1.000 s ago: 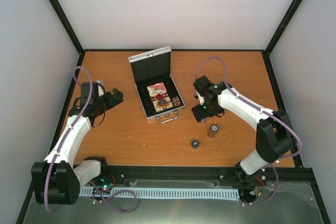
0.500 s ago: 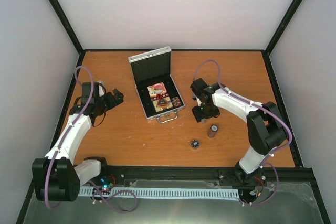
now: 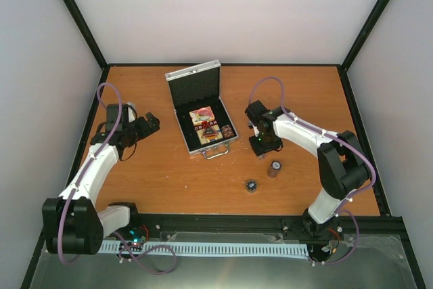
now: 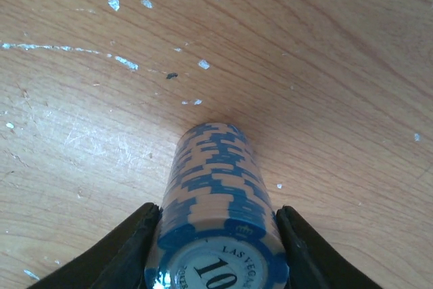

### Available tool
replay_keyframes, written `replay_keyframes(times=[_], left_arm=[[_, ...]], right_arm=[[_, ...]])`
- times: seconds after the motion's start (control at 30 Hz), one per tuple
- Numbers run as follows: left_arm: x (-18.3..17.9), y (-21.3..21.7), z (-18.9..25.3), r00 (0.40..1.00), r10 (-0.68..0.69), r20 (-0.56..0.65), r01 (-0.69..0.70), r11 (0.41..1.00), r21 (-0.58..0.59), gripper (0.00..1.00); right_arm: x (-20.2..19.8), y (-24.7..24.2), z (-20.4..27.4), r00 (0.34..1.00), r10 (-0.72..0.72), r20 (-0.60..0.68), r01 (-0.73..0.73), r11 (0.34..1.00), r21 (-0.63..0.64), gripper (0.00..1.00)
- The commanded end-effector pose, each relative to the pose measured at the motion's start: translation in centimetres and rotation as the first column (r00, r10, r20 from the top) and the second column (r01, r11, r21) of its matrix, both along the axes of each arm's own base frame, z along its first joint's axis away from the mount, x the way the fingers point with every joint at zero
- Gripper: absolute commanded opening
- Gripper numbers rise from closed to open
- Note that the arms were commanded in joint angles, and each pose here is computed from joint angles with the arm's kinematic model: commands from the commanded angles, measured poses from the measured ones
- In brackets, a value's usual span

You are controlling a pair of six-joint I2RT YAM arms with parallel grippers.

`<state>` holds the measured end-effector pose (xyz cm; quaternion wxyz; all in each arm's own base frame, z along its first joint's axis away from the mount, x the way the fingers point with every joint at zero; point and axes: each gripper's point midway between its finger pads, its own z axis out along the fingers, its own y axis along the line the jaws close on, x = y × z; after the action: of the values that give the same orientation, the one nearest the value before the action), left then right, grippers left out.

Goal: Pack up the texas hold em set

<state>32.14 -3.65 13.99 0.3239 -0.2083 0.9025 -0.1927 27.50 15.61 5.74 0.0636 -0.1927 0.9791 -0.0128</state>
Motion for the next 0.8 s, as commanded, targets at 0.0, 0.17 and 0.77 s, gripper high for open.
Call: replay_keyframes(times=[0.0, 0.17, 0.77], left_arm=[[1.3, 0.0, 2.0, 0.998, -0.011, 0.057, 0.011, 1.000, 0.002, 1.00], [1.2, 0.0, 2.0, 0.998, -0.014, 0.059, 0.013, 1.000, 0.007, 1.00], [0.8, 0.3, 4.5, 0.993, -0.015, 0.115, 0.012, 0.999, 0.031, 1.00]], right_arm=[[0.5, 0.7, 1.5, 0.999, -0.004, 0.031, 0.003, 0.999, 0.037, 0.40], [2.2, 1.6, 5.5, 0.994, -0.012, 0.110, 0.002, 0.996, 0.085, 0.37], [12.1, 13.4, 16.4, 0.785, -0.050, 0.617, -0.246, 0.890, 0.385, 0.36]])
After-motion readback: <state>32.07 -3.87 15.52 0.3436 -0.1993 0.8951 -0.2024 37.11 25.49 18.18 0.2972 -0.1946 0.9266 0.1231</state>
